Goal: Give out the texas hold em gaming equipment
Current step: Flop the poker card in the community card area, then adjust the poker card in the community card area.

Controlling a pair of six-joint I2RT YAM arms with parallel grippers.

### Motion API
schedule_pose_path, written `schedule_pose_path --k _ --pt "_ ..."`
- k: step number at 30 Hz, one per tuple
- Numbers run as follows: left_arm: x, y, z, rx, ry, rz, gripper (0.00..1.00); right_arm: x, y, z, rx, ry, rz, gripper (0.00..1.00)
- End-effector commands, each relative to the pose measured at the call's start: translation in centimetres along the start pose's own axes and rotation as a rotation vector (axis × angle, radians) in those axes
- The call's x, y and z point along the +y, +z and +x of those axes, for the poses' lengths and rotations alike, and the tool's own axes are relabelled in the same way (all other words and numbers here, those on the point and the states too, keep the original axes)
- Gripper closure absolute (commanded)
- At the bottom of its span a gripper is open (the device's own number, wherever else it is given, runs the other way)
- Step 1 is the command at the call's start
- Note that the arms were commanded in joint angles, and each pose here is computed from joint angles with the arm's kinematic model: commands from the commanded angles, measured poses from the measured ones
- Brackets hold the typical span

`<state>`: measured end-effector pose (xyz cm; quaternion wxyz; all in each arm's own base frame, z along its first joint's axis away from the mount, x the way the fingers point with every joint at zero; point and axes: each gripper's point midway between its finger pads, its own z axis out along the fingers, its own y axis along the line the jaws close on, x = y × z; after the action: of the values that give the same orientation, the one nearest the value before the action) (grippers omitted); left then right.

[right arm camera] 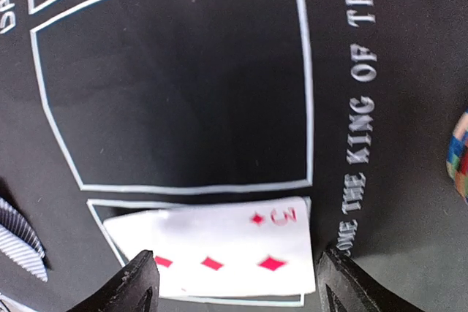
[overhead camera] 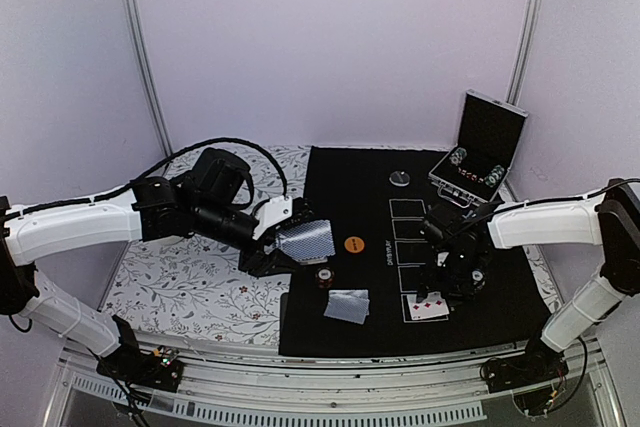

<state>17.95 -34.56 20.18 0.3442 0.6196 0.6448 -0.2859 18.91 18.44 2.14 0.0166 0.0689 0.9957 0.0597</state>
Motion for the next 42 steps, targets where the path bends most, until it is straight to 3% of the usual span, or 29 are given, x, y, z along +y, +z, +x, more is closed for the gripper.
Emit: schedule_pose_path --k 1,6,22,26,30,34,39,42 --pt "-0.4 -0.4 -1.0 -0.030 0.025 0.007 0.41 -0.3 1.7 -0.2 0.017 -0.004 0.024 0.23" --pt "-0.4 -0.4 -0.9 -0.026 0.028 0.003 0.42 0.4 2.1 0.7 0.059 -0.035 0.026 0.27" --pt "-0.4 -0.3 -0.8 -0.023 0.028 0.008 0.41 -0.1 1.1 1.4 0.044 -0.056 0.125 0.27" --pt "-0.4 -0.3 -0.8 -0.023 0.027 0.008 0.41 0.0 0.3 0.8 0.031 -0.074 0.156 0.23" --pt "-0.5 -0.3 -0.7 -0.021 0.030 0.010 0.41 1.4 -3.1 -0.6 -0.052 -0.125 0.150 0.15" --pt "-0.6 -0.4 -0.8 -0.024 0.034 0.014 0.42 8.8 -10.1 -2.4 -0.253 -0.274 -0.111 0.00" --pt "-0.5 -0.3 -0.7 -0.020 0.041 0.010 0.42 19.1 -19.2 -0.2 -0.409 -0.539 -0.779 0.01" --pt "-0.4 -0.3 -0.6 -0.017 0.042 0.008 0.41 21.5 -22.6 1.1 -0.477 -0.635 -1.008 0.01"
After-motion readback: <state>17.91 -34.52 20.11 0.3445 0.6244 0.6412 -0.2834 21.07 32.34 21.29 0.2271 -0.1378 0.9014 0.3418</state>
